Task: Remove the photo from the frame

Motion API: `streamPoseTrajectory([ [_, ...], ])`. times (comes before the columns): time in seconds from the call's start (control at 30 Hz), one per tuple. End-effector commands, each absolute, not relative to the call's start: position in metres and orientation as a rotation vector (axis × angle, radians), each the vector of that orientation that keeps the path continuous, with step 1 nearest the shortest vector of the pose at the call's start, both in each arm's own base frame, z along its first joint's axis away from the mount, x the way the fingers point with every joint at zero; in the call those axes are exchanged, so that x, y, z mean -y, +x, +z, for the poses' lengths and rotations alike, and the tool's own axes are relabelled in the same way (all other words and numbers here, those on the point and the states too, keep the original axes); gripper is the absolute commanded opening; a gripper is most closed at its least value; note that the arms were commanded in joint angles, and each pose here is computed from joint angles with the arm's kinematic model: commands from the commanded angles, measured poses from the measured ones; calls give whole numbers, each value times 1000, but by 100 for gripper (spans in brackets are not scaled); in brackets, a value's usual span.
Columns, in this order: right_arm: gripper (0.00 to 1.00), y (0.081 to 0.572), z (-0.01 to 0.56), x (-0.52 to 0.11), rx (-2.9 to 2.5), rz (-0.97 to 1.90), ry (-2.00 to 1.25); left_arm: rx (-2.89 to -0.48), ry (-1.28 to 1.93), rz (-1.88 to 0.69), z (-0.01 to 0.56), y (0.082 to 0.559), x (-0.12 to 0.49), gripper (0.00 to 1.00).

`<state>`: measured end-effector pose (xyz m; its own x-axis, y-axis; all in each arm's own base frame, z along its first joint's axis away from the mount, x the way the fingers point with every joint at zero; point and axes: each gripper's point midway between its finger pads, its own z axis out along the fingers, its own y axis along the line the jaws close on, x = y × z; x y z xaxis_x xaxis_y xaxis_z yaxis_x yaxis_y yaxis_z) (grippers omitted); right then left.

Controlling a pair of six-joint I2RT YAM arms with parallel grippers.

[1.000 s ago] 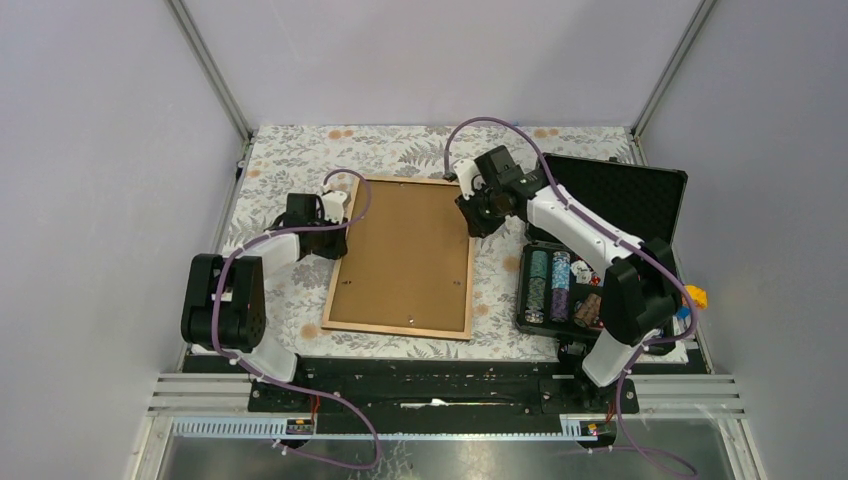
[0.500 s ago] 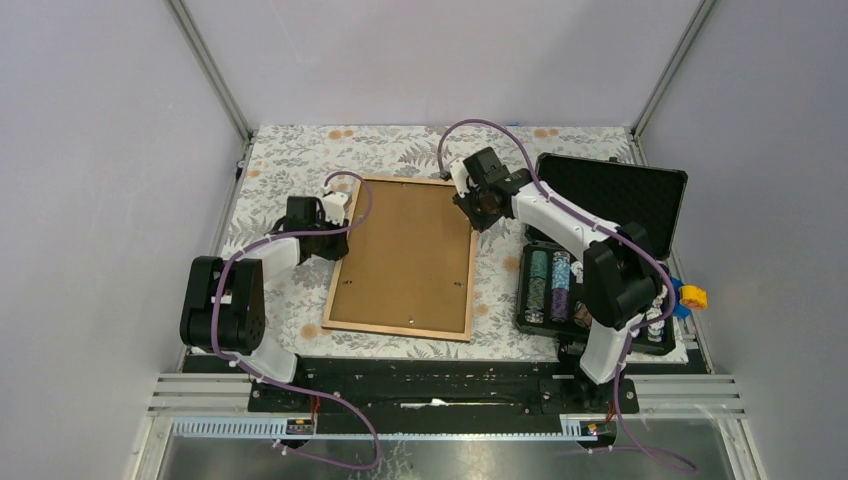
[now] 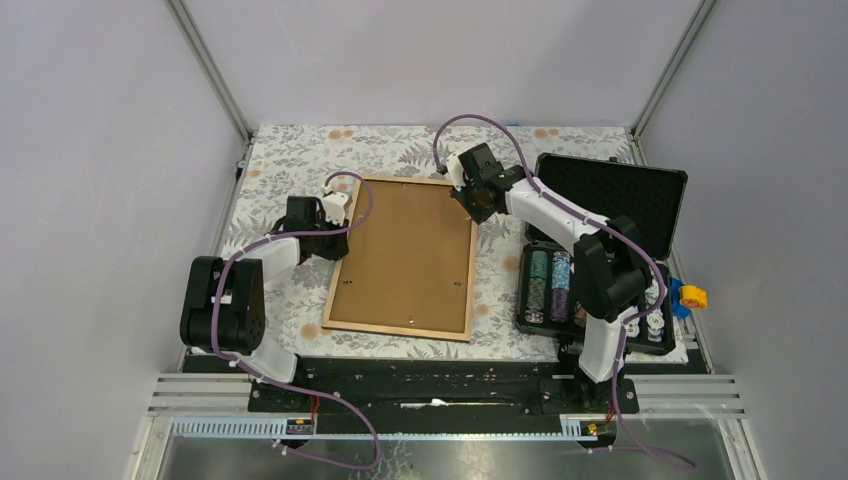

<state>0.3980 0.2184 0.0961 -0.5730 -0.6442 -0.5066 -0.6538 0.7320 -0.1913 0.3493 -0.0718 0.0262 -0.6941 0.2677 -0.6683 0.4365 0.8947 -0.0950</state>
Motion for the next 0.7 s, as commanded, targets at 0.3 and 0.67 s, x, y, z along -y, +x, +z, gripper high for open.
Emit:
streamPoseTrajectory([
  [0.3, 0, 422, 104, -222, -2307, -45, -959, -2454, 585, -356, 3, 322, 76, 12],
  [0.67, 0, 422, 96, -236, -2317, 43, -952, -2456, 587, -367, 2, 322, 77, 11],
])
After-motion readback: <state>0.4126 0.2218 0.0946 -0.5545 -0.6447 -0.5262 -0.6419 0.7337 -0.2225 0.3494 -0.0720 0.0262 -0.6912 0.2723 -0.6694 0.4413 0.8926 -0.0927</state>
